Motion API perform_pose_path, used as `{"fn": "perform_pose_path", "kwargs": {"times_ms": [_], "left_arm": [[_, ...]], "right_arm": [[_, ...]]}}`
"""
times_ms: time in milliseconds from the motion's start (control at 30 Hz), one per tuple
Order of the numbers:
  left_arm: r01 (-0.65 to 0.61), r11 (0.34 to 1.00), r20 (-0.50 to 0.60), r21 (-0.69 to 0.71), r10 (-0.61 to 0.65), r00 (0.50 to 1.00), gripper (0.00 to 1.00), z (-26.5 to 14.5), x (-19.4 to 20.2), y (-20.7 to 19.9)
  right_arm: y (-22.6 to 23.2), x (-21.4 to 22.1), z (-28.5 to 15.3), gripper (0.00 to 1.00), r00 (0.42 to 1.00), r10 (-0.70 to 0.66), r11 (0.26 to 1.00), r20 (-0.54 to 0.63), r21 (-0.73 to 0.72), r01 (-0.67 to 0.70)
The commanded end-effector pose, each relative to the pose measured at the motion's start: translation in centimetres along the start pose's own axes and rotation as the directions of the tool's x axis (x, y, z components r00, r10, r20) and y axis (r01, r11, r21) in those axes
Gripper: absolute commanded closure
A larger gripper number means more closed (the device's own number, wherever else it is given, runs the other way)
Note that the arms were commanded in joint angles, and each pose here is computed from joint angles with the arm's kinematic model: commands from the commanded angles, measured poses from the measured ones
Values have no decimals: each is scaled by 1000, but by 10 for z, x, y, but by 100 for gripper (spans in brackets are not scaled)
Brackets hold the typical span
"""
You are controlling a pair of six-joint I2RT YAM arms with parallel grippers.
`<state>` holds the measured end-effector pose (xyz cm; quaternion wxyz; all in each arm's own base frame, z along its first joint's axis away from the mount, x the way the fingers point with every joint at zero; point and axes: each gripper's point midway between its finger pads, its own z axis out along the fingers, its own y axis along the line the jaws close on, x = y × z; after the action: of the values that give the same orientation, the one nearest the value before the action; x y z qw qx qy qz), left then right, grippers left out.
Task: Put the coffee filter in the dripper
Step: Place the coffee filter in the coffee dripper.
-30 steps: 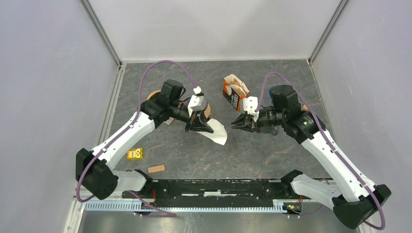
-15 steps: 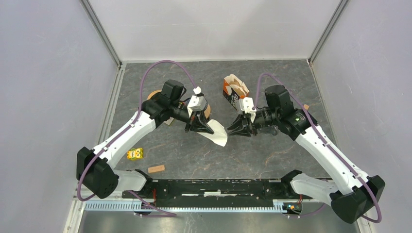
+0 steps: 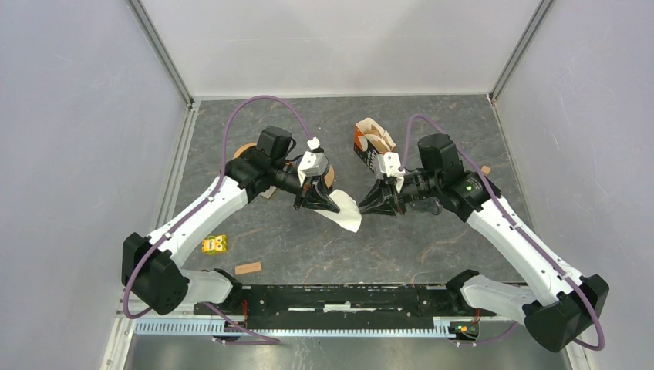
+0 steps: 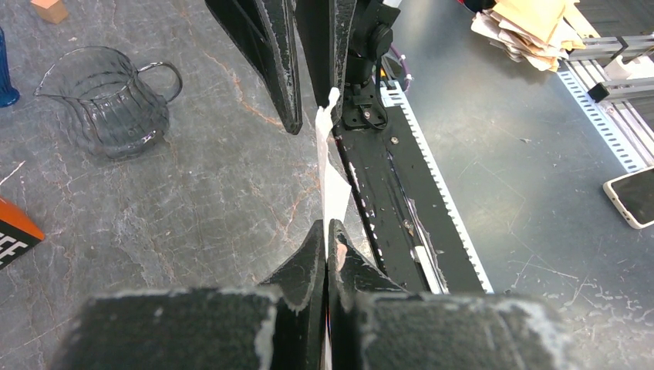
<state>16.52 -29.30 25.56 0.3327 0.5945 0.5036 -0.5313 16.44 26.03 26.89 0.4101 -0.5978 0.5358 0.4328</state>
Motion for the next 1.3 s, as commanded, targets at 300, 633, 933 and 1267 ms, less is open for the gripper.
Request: {"fn": "perform_pose_path", "kwargs": {"times_ms": [300, 633, 933, 1267], "left_arm": [[-75, 997, 41, 23, 74, 996, 98, -2, -16, -3], [-75, 997, 42, 26, 74, 996, 98, -2, -16, -4], [-74, 997, 43, 29, 73, 996, 98, -2, -16, -4], [-68, 998, 47, 18, 67, 997, 98, -1, -16, -2]], "right_arm": [[-8, -8, 2, 78, 1000, -10, 1000, 13, 21, 10], [-8, -6, 4, 80, 1000, -6, 1000, 8, 20, 6], [-9, -6, 7, 82, 1000, -5, 1000, 6, 20, 5], [-13, -8, 8, 82, 1000, 3, 999, 7, 34, -3]]}}
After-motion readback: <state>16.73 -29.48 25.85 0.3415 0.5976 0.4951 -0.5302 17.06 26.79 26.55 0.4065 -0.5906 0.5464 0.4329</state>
